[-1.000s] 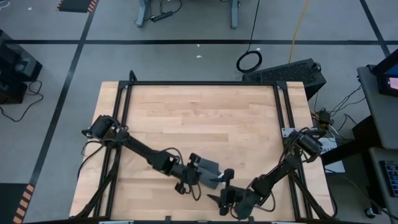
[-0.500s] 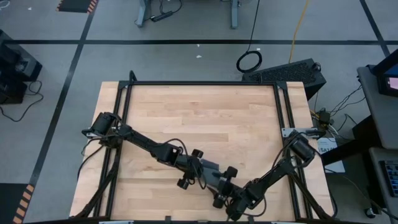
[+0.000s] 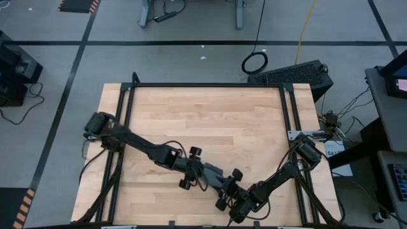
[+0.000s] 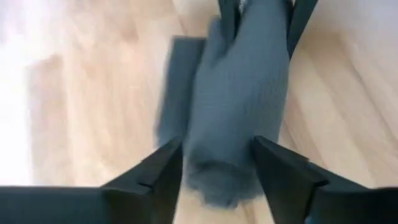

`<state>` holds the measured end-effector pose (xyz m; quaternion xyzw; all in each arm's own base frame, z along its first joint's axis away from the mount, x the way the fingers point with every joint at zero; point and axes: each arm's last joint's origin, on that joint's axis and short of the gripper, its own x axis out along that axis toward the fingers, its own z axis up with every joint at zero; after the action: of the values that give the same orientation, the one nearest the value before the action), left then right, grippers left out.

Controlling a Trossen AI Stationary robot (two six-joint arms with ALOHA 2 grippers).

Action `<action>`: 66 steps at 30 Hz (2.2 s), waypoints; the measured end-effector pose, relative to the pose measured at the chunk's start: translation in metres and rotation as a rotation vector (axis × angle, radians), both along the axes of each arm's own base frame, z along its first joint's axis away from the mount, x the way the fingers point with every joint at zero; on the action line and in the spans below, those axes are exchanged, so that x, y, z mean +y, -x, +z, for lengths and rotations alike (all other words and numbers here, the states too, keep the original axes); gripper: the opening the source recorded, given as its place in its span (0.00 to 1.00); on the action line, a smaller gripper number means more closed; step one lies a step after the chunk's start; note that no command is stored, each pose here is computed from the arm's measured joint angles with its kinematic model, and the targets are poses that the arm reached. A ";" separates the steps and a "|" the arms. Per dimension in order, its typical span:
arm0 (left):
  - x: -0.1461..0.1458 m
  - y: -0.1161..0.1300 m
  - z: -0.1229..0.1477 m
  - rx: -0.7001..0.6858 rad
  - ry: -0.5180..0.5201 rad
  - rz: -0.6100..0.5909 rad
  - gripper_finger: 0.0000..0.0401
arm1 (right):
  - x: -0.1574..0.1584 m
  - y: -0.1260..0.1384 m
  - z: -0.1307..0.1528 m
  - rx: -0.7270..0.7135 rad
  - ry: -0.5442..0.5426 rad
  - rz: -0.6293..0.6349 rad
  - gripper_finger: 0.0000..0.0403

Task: Roll towel into tight, uniform cylinder
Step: Roll the towel

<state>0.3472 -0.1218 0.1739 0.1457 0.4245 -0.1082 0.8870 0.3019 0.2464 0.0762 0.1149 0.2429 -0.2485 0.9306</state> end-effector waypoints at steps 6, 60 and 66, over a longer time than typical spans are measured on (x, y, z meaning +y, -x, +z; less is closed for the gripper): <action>-0.016 0.018 0.019 -0.065 0.014 -0.052 0.65 | -0.001 0.001 -0.001 0.002 -0.021 -0.015 0.44; -0.006 0.007 -0.046 -0.077 0.041 -0.120 0.20 | 0.029 0.032 0.062 0.071 0.288 0.348 0.77; -0.003 0.003 -0.042 -0.018 0.209 -0.168 0.20 | 0.036 0.029 0.048 0.000 0.320 0.297 0.78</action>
<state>0.3442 -0.1243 0.1319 0.0884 0.3893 -0.2248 0.8889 0.2724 0.2827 0.1244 -0.0711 0.2146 -0.1442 0.9634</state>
